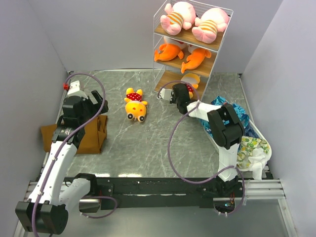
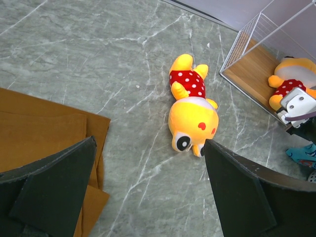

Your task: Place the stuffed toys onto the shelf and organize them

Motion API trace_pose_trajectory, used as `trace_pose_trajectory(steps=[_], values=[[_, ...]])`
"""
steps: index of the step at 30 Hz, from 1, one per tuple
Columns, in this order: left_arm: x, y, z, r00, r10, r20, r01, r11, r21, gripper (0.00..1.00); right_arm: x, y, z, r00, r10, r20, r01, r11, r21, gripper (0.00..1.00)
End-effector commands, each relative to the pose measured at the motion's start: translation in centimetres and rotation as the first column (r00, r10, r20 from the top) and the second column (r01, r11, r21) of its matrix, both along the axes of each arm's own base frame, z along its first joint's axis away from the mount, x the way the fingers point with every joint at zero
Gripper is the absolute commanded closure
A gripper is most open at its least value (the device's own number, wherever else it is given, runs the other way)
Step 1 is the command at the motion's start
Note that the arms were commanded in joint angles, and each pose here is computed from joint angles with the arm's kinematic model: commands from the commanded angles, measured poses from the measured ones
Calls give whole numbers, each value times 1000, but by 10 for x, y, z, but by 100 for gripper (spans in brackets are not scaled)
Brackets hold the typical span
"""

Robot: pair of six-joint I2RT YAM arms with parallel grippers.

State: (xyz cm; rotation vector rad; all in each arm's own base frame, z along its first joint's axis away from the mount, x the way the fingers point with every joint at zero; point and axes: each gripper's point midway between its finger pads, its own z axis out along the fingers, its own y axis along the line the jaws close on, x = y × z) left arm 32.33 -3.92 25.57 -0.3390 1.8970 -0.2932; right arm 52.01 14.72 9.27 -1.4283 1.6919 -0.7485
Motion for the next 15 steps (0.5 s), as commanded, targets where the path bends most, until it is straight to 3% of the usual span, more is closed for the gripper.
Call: trace_pose_trajectory(steps=[1,9,15], values=[[0,3,14,998,10,57,-11,1000,13,4,14,-12,17,997,-47,68,48,999,-9,82],[0,2,14,998,7,55,-8,1000,12,4,10,-23,8,996,-77,32,77,997,3,83],[0,1,12,999,3,50,-3,1000,12,4,3,-14,12,999,-32,-1,32,999,29,73]])
